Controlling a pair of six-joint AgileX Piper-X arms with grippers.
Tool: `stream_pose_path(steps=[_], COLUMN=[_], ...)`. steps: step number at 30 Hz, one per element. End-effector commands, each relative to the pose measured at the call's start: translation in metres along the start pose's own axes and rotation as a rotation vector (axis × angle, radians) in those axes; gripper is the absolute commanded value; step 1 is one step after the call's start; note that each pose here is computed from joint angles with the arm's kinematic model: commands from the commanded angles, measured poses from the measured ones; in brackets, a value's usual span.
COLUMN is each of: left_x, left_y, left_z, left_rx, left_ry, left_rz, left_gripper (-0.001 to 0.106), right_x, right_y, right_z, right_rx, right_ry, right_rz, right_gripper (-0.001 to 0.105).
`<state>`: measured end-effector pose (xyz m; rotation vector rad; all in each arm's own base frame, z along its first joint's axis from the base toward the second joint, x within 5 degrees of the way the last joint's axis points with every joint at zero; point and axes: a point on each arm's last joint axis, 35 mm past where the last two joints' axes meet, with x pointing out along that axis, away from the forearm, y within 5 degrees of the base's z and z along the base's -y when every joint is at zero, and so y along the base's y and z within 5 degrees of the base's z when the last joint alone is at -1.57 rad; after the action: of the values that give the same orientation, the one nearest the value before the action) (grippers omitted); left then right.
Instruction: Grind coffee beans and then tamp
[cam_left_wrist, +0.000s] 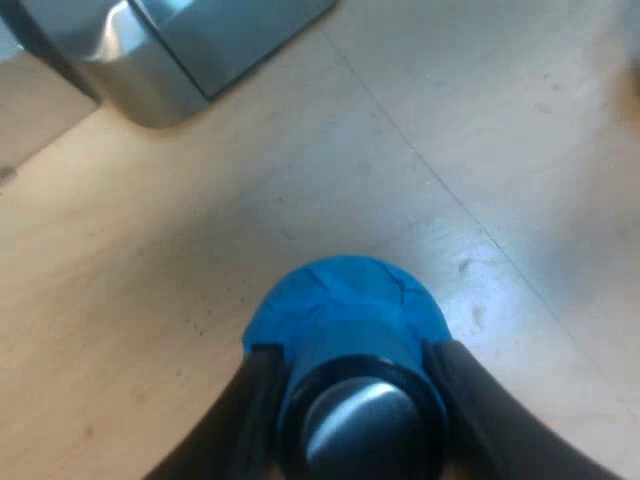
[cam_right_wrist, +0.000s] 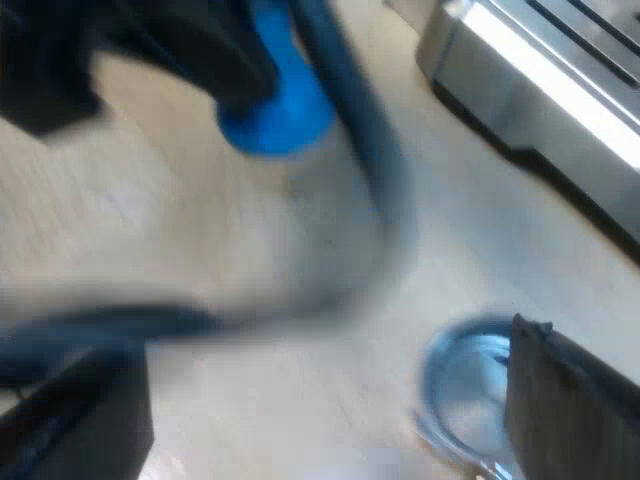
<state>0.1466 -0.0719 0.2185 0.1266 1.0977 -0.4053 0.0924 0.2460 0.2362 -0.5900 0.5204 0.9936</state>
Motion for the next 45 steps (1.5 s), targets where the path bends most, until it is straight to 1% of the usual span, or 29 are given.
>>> stream_pose_path(steps=[1, 5, 7, 10, 13, 18, 20, 21, 22, 24, 27, 29, 30, 32, 36, 38, 39, 41, 45], left_x=[-0.013, -0.024, -0.030, -0.036, -0.046, -0.065, -0.071, -0.074, -0.077, -0.082, -0.086, -0.085, -0.084, -0.080, -0.071, -0.060, -0.057, -0.044, -0.028], left_y=[0.000, 0.000, 0.000, -0.001, -0.004, -0.009, -0.011, -0.013, -0.016, -0.021, -0.030, -0.036, -0.038, -0.047, -0.063, -0.074, -0.076, -0.086, -0.091], left_z=[-0.006, -0.013, -0.016, -0.016, -0.010, 0.004, 0.008, 0.010, 0.012, 0.014, 0.019, 0.026, 0.028, 0.038, 0.053, 0.063, 0.065, 0.072, 0.077], left_rx=[0.010, 0.011, 0.012, 0.012, 0.019, 0.036, 0.049, 0.057, 0.072, 0.097, 0.139, 0.169, 0.174, 0.205, 0.250, 0.277, 0.281, 0.300, 0.306], left_ry=[-0.015, -0.029, -0.036, -0.039, -0.056, -0.122, -0.144, -0.151, -0.160, -0.170, -0.172, -0.163, -0.158, -0.140, -0.119, -0.099, -0.093, -0.068, -0.042], left_rz=[0.008, 0.007, 0.002, -0.018, -0.033, -0.066, -0.080, -0.094, -0.122, -0.159, -0.197, -0.216, -0.219, -0.258, -0.292, -0.307, -0.308, -0.331, -0.329], left_gripper=[0.000, 0.000, 0.000, 0.000, 0.000, 0.000, 0.000, 0.000, 0.000, 0.000, 0.000, 0.000, 0.000, 0.000, 0.000, 0.000, 0.000, 0.000, 0.000], right_x=[-0.010, -0.021, -0.026, -0.030, -0.032, -0.028, -0.025, -0.025, -0.024, -0.024, -0.022, -0.021, -0.021, -0.021, -0.021, -0.021, -0.021, -0.021, -0.021], right_y=[-0.004, -0.007, -0.008, -0.008, -0.007, -0.004, -0.001, 0.000, 0.002, 0.005, 0.007, 0.008, 0.008, 0.008, 0.008, 0.008, 0.008, 0.008, 0.008], right_z=[-0.007, -0.019, -0.032, -0.046, -0.059, -0.078, -0.084, -0.085, -0.087, -0.090, -0.097, -0.100, -0.101, -0.102, -0.101, -0.101, -0.101, -0.101, -0.101], right_rx=[0.020, 0.034, 0.071, 0.086, 0.097, 0.107, 0.055, 0.046, 0.025, 0.017, 0.010, 0.008, 0.008, 0.006, 0.006, 0.006, 0.006, 0.006, 0.006], right_ry=[0.024, 0.013, 0.010, -0.010, -0.046, -0.086, -0.106, -0.113, -0.127, -0.144, -0.142, -0.136, -0.135, -0.137, -0.137, -0.137, -0.137, -0.137, -0.137], right_rz=[-0.052, -0.095, -0.123, -0.135, -0.137, -0.136, -0.132, -0.131, -0.126, -0.119, -0.112, -0.111, -0.111, -0.112, -0.112, -0.112, -0.112, -0.112, -0.112], right_gripper=[0.074, 0.074, 0.074, 0.074, 0.074, 0.074, 0.074, 0.074, 0.074, 0.074, 0.074, 0.074, 0.074, 0.074, 0.074, 0.074, 0.074, 0.074, 0.074])
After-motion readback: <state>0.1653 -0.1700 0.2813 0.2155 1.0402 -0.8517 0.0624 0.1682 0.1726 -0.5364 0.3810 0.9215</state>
